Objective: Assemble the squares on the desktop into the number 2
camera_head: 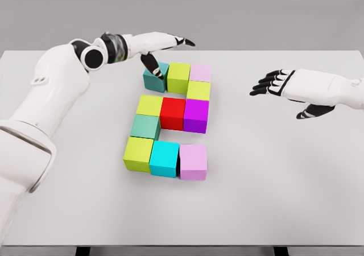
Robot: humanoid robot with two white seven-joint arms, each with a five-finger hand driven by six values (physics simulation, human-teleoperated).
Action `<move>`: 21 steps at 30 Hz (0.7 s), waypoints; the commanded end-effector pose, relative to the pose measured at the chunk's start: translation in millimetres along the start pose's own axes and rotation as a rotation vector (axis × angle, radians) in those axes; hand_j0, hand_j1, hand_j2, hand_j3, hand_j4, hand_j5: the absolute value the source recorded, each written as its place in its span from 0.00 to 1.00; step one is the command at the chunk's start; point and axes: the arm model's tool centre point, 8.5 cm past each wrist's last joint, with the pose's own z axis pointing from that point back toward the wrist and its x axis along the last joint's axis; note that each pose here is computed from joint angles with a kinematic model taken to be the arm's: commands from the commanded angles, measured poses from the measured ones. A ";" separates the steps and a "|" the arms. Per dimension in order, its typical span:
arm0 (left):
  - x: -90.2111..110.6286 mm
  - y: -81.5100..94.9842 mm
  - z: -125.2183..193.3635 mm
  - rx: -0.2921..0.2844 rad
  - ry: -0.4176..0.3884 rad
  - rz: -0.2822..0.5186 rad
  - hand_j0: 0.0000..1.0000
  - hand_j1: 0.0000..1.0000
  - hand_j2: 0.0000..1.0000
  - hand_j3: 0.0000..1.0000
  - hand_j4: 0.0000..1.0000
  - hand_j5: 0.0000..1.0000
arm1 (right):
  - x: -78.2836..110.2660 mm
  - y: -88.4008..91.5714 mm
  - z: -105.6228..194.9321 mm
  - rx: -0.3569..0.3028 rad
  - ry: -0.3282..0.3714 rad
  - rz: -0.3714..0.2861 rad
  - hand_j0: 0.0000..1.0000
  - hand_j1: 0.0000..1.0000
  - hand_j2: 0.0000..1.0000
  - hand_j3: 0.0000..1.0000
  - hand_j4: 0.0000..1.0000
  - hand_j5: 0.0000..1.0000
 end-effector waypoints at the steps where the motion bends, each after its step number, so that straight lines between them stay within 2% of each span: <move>1: -4.1 3.3 5.5 0.010 0.003 0.003 1.00 1.00 1.00 1.00 1.00 1.00 | 0.1 -0.6 0.1 -0.004 0.000 -0.005 1.00 1.00 1.00 1.00 1.00 1.00; 3: -2.4 7.2 7.1 0.019 -0.005 -0.009 1.00 1.00 1.00 1.00 1.00 1.00 | 0.1 -0.6 0.1 -0.004 0.000 -0.005 1.00 1.00 1.00 1.00 1.00 1.00; 6: -10.4 26.4 31.8 0.046 -0.022 -0.016 1.00 1.00 1.00 1.00 1.00 1.00 | 0.1 -0.6 0.1 -0.004 0.000 -0.005 1.00 1.00 1.00 1.00 1.00 1.00; 7: -9.2 37.5 43.9 0.049 -0.044 -0.026 1.00 1.00 1.00 1.00 1.00 1.00 | 0.1 -0.6 0.1 -0.004 0.000 -0.005 1.00 1.00 1.00 1.00 1.00 1.00; 9: -10.1 44.7 76.6 0.093 -0.111 -0.007 1.00 1.00 1.00 1.00 1.00 1.00 | 0.1 -0.6 0.1 -0.004 0.000 -0.005 1.00 1.00 1.00 1.00 1.00 1.00; 10: -4.9 43.3 88.7 0.103 -0.155 -0.003 1.00 1.00 1.00 1.00 1.00 1.00 | 0.1 -0.6 0.1 -0.004 0.000 -0.005 1.00 1.00 1.00 1.00 1.00 1.00; 12: -7.9 35.2 137.9 0.116 -0.191 -0.005 1.00 1.00 1.00 1.00 1.00 1.00 | 0.0 -1.2 0.2 -0.005 0.000 -0.003 1.00 1.00 1.00 1.00 1.00 1.00; 14: -24.5 26.9 170.2 0.104 -0.142 -0.004 1.00 1.00 1.00 1.00 1.00 1.00 | 0.0 -1.2 0.2 -0.005 0.000 -0.003 1.00 1.00 1.00 1.00 1.00 1.00; 15: -28.4 23.6 173.5 0.096 -0.130 -0.001 1.00 1.00 1.00 1.00 1.00 1.00 | 0.0 -1.2 0.2 -0.005 0.000 -0.003 1.00 1.00 1.00 1.00 1.00 1.00; 16: -31.3 10.4 173.3 0.079 -0.126 0.017 1.00 1.00 1.00 1.00 1.00 1.00 | 0.0 -1.2 0.2 -0.005 0.000 -0.003 1.00 1.00 1.00 1.00 1.00 1.00; 21: -35.0 -9.3 170.3 0.035 -0.118 0.037 1.00 1.00 1.00 1.00 1.00 1.00 | -0.1 -2.7 0.2 -0.006 0.000 0.000 1.00 1.00 1.00 1.00 1.00 1.00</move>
